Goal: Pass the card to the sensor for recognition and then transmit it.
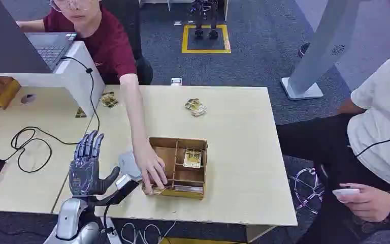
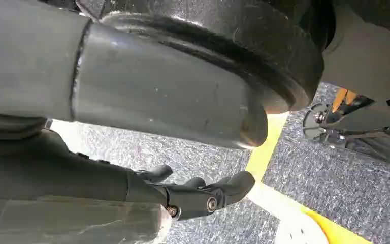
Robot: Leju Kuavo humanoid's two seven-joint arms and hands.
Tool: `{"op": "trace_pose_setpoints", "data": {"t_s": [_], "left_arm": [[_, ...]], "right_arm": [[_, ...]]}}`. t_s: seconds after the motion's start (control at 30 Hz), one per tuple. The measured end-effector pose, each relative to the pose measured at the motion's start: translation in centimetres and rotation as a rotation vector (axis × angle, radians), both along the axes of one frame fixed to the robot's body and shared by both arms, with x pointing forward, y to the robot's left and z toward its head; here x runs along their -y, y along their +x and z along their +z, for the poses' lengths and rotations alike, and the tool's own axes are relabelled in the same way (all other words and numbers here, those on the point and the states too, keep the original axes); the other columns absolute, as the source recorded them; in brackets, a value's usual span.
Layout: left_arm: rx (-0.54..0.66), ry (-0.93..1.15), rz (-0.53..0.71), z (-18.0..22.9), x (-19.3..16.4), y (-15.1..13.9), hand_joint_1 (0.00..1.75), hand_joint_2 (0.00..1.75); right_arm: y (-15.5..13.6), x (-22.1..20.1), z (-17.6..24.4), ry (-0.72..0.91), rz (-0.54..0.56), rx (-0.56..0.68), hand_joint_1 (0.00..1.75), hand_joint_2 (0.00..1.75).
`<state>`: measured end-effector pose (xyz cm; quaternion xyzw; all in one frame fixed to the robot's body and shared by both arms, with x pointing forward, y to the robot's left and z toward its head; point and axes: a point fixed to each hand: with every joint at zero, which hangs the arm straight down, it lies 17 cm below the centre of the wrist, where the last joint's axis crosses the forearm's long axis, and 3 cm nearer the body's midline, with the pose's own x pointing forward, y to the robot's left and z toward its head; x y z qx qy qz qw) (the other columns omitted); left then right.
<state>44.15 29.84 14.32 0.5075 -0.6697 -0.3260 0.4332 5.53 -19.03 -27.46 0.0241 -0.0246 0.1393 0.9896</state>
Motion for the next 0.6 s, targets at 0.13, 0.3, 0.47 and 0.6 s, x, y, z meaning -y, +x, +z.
{"op": "trace_pose_setpoints", "data": {"t_s": [0.13,0.3,0.47,0.6], "left_arm": [[0.000,0.000,0.000,0.00,0.01,0.00,0.00,1.75],[0.000,0.000,0.000,0.00,0.03,0.00,0.00,1.75],[0.000,-0.001,0.000,-0.01,0.04,0.00,0.00,1.75],[-0.001,-0.001,-0.001,-0.03,0.05,0.01,0.00,1.75]], "right_arm": [[0.00,0.00,0.00,0.000,0.000,0.000,0.00,0.00],[0.00,0.00,0.00,0.000,0.000,0.000,0.00,0.00],[0.00,0.00,0.00,0.000,0.000,0.000,0.00,0.00],[0.00,0.00,0.00,0.000,0.000,0.000,0.00,0.00]]}}
